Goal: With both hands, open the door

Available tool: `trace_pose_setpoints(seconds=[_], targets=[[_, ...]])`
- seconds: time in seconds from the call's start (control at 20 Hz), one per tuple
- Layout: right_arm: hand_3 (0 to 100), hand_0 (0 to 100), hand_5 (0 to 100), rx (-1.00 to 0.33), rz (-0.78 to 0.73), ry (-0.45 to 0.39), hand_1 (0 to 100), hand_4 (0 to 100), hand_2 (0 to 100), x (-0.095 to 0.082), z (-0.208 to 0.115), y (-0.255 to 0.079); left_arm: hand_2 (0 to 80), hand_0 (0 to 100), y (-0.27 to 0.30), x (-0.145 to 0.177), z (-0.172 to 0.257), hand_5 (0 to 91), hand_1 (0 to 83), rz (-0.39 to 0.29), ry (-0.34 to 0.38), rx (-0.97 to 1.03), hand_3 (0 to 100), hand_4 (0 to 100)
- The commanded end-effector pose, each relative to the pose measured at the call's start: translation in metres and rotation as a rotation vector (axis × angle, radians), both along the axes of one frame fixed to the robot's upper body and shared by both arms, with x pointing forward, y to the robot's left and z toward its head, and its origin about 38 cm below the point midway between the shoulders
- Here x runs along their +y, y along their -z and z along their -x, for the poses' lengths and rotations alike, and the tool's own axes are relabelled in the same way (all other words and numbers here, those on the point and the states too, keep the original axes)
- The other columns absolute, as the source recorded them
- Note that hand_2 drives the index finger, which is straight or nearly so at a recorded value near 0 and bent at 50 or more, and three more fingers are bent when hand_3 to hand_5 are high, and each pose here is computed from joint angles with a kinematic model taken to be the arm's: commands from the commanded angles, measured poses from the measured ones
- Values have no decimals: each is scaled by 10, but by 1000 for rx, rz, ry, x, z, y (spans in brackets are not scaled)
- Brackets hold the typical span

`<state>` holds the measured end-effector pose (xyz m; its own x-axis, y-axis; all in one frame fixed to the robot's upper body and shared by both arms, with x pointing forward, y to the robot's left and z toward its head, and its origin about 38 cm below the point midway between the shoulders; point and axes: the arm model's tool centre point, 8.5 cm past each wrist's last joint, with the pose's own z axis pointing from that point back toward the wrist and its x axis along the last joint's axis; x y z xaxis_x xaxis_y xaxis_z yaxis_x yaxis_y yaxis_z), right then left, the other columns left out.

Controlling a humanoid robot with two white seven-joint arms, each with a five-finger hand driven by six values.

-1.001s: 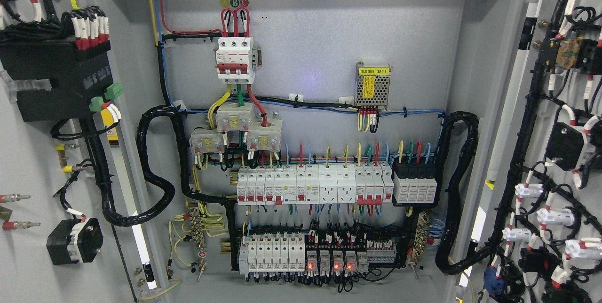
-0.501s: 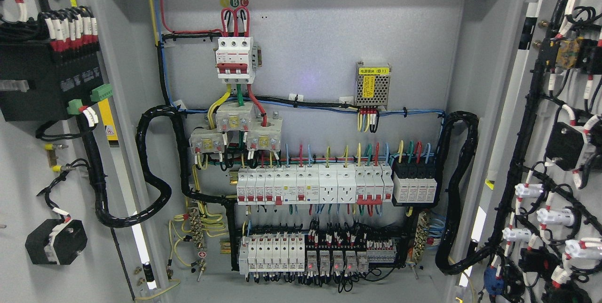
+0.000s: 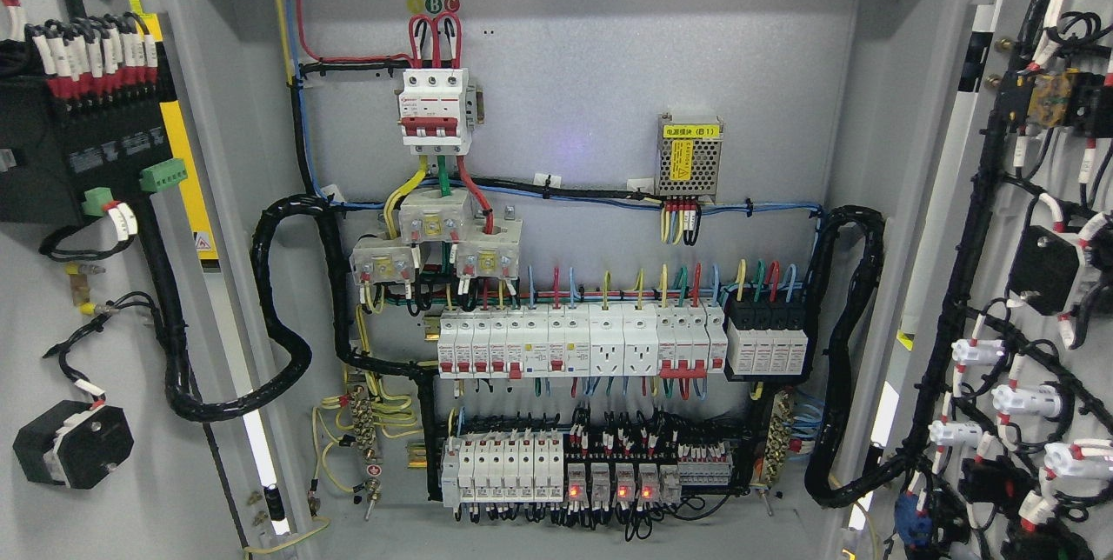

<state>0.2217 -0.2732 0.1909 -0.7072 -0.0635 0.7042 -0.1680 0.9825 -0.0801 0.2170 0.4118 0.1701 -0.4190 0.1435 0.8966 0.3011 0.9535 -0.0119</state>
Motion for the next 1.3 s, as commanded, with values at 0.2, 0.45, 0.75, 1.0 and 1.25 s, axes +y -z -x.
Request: trace_pose_setpoints(seconds=[0.2, 0.45, 0.75, 1.0, 1.25], targets=[[0, 0, 0, 17, -49, 83, 500, 0, 40, -21, 2, 4, 0, 120, -14, 76, -6, 0, 556, 13, -102, 10, 0, 0], [0, 0, 0, 16, -46, 117, 500, 0, 40, -32, 3, 3, 0, 120, -19, 86, -9, 0, 556, -3, -105, 9, 0, 0], [0, 0, 0, 25, -89, 129, 500, 0, 40, -42, 4, 2, 0, 120, -17, 105, -10, 0, 556, 38, -108, 40, 0, 0], [0, 0, 0, 31, -76, 155, 500, 0, 40, -51, 10, 2, 0, 120, -23, 123, -18, 0, 556, 34, -134, 38, 0, 0], [0, 0, 0, 22, -96, 165, 500, 0, 40, -63, 12, -2, 0, 120, -28, 132, -24, 0, 556, 25, -141, 39, 0, 0]])
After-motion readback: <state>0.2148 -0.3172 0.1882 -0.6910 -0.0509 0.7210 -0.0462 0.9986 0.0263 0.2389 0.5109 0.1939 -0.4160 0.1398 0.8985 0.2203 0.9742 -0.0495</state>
